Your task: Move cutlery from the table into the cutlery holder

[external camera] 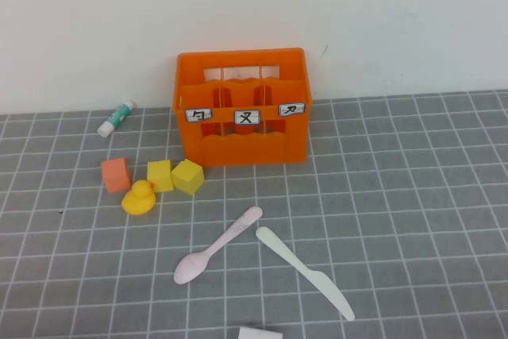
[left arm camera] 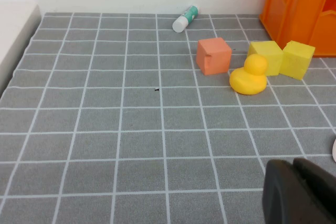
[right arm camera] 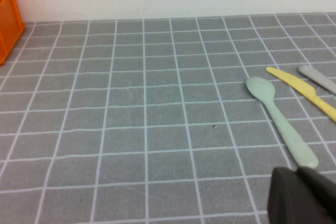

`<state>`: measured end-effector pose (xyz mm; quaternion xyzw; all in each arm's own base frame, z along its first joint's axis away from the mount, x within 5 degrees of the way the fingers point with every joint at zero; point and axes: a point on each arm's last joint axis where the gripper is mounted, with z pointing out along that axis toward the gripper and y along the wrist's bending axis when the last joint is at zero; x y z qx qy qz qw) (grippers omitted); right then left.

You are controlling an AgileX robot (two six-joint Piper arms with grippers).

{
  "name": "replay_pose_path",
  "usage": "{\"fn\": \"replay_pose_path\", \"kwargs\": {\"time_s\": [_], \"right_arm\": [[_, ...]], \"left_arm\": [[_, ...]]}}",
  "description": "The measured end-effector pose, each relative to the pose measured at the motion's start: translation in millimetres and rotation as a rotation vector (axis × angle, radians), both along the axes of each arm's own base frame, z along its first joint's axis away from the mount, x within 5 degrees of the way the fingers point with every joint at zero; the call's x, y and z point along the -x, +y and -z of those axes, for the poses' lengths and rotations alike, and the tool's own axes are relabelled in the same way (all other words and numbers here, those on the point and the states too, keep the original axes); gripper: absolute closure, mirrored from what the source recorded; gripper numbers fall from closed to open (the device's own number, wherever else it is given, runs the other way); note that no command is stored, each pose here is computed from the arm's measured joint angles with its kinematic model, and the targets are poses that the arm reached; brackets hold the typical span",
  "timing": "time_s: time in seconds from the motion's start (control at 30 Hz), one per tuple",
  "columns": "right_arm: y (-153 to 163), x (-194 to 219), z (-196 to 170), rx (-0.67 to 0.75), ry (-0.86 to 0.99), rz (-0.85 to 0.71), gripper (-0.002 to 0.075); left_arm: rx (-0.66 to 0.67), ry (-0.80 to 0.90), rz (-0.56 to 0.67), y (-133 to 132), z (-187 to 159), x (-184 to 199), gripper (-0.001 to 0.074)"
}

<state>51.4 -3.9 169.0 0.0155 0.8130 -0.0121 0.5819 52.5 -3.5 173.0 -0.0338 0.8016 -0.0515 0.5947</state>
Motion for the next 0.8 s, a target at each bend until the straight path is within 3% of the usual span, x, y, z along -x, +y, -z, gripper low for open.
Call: {"fn": "replay_pose_path", "kwargs": {"time_s": [0.8], "right_arm": [[0.0,0.0,0.0,0.000,0.000,0.000,0.0729]], "left_arm": [[0.016,-0.004,0.001,-0.5,-0.4,-0.1,0.0736]]}}
